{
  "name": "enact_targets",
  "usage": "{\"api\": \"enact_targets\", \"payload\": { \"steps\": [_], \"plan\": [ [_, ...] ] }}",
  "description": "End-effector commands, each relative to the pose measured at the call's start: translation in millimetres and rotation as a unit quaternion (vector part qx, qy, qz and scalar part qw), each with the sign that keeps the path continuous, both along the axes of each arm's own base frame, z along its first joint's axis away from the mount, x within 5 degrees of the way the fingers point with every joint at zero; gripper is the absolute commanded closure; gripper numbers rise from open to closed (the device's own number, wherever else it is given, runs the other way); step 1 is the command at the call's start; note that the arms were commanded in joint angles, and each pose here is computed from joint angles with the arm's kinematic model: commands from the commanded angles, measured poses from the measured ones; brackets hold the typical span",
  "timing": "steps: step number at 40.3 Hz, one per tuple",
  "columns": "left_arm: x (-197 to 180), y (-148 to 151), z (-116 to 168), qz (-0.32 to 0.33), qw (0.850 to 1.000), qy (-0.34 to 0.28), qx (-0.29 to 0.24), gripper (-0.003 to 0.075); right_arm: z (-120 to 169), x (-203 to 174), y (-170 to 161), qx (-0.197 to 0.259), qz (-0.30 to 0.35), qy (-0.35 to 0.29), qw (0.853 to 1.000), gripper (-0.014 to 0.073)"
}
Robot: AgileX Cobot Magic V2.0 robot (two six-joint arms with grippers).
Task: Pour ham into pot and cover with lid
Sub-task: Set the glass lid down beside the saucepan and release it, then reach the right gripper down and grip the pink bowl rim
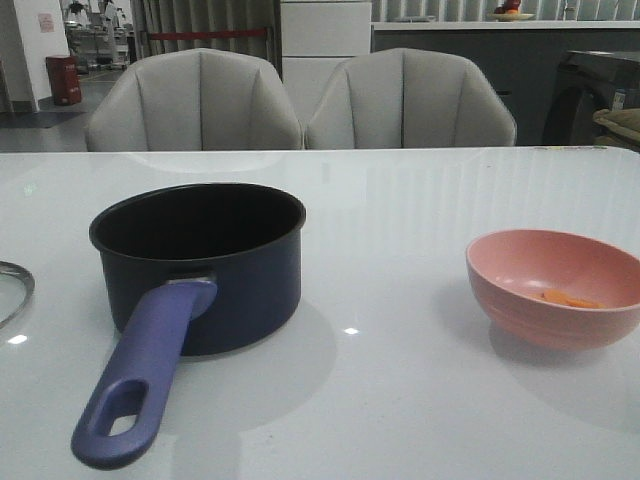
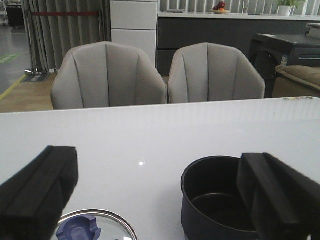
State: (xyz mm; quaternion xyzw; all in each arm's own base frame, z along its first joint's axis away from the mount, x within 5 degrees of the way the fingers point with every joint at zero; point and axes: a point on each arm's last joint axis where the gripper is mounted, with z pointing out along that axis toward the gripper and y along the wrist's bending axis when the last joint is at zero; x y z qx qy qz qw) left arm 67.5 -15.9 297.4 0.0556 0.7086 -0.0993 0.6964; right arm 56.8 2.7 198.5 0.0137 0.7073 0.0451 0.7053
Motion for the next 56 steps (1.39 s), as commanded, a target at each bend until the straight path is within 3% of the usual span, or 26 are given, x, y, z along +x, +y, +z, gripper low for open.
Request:
{"api": "enact_targets", "payload": {
  "steps": [1, 6, 8, 12, 19, 28, 43, 47, 52, 56],
  "plan": [
    [-6.2, 2.7, 13.5, 0.007, 0.997, -0.074, -0.018, 0.0041, 8.9, -1.7, -0.8, -0.004, -0.005, -0.067, 0.998, 0.0437],
    [-8.7, 3.8, 10.0, 0.01, 0.996, -0.091, -0.022, 0.0041, 19.5, -3.7, -1.6, 0.021, -0.007, -0.119, 0.993, 0.0437],
    [-8.4, 3.7, 8.8, 0.01, 0.996, -0.09, -0.021, 0.0041, 24.1, -4.4, -2.0, 0.056, -0.005, -0.121, 0.991, 0.0437],
    [-8.4, 3.7, 8.9, 0.01, 0.996, -0.09, -0.022, 0.0041, 38.4, -3.8, -1.8, 0.064, -0.003, -0.113, 0.992, 0.0437],
    [-8.5, 3.1, 8.9, 0.005, 0.996, -0.089, -0.026, 0.0041, 65.2, 15.3, 0.3, 0.059, -0.001, -0.016, 0.998, 0.0437],
    [-8.5, 2.8, 8.4, 0.002, 0.996, -0.087, -0.026, 0.0041, 85.1, 45.3, 2.8, 0.05, 0.001, 0.096, 0.994, 0.0437],
    [-8.3, 2.7, 7.6, 0.002, 0.996, -0.085, -0.025, 0.0041, 80.7, 61.8, 3.8, 0.048, 0.0, 0.152, 0.987, 0.0426],
    [-8.3, 2.7, 7.6, 0.002, 0.996, -0.085, -0.025, 0.0041, 87.1, 70.1, 4.4, 0.047, 0.0, 0.168, 0.985, 0.0342],
    [-8.3, 2.7, 7.6, 0.002, 0.996, -0.085, -0.025, 0.0041, 88.7, 84.3, 5.4, 0.045, 0.001, 0.21, 0.977, 0.0148],
    [-8.3, 2.7, 7.6, 0.002, 0.996, -0.085, -0.025, 0.0041, 87.8, 98.5, 6.5, 0.043, 0.001, 0.258, 0.965, 0.0081]
  ]
}}
